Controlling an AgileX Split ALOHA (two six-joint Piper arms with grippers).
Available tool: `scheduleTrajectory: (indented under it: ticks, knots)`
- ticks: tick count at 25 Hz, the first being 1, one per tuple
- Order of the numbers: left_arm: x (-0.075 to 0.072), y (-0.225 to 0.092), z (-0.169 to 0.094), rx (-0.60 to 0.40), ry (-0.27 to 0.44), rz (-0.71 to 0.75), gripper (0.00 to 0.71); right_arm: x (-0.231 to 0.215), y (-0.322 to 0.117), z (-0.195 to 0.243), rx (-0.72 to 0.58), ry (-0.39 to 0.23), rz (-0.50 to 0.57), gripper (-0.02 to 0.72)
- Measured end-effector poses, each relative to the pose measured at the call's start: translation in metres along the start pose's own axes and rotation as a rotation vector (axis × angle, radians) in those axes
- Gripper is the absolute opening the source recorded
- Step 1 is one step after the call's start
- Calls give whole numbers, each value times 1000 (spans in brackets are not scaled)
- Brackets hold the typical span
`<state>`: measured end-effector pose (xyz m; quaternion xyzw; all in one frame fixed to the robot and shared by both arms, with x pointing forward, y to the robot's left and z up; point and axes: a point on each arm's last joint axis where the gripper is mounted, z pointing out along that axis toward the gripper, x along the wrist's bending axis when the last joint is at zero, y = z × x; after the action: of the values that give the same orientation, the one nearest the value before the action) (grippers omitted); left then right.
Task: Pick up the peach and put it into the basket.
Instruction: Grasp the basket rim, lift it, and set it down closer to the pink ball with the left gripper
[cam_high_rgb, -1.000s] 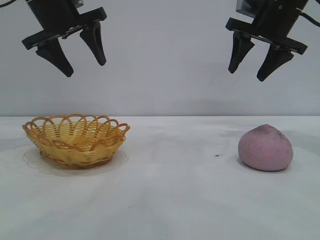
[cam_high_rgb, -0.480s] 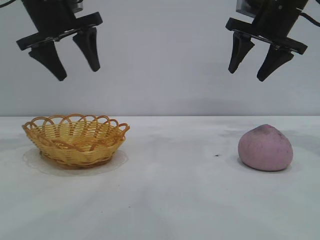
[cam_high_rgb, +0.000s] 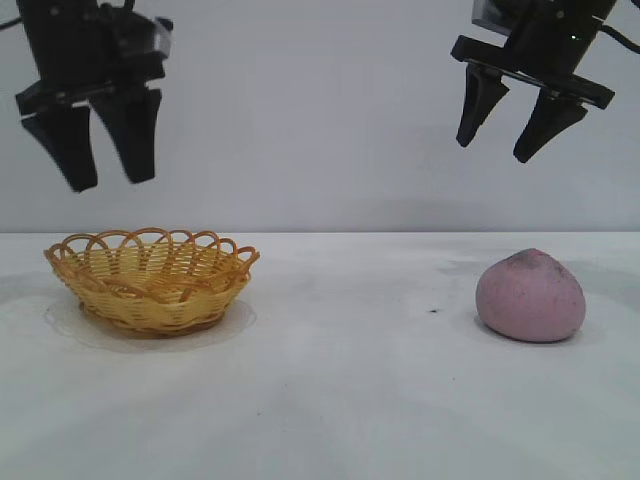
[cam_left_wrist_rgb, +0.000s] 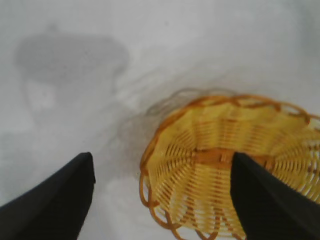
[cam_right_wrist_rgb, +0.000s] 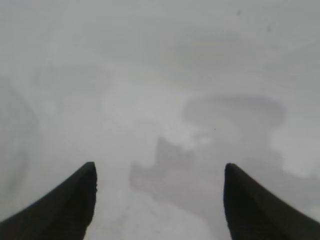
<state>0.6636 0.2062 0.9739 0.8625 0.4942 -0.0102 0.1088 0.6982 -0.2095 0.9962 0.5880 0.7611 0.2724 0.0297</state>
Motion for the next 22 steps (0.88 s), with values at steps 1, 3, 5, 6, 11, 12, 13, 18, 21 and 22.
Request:
scheduleTrajectory:
  ticks: [1,3,5,6,11,12,13,18,21,22]
  knots:
    - [1,-1,5,37,-9,9,527,0,0,0,0,0,0,456]
    - [3,-2,13,79,-18,18,527,0,0,0,0,-1,-1,456]
    - [4,0,18,90,-22,39,527,0,0,0,0,-1,-1,456]
    - [5,0,18,90,-22,50,527,0,0,0,2,0,-1,456]
    - [6,2,29,109,-26,109,527,0,-1,0,8,1,-1,456]
    - [6,2,34,121,-27,124,527,0,-1,0,8,1,-1,456]
    - [6,2,38,127,-27,136,527,0,-1,0,8,1,-1,456]
    - [7,8,51,128,0,180,360,0,-1,0,9,-2,-4,456]
    - [4,14,54,121,11,204,226,0,-1,0,13,-3,-5,456]
    - [4,13,56,126,13,209,176,0,-1,0,16,-3,-7,456]
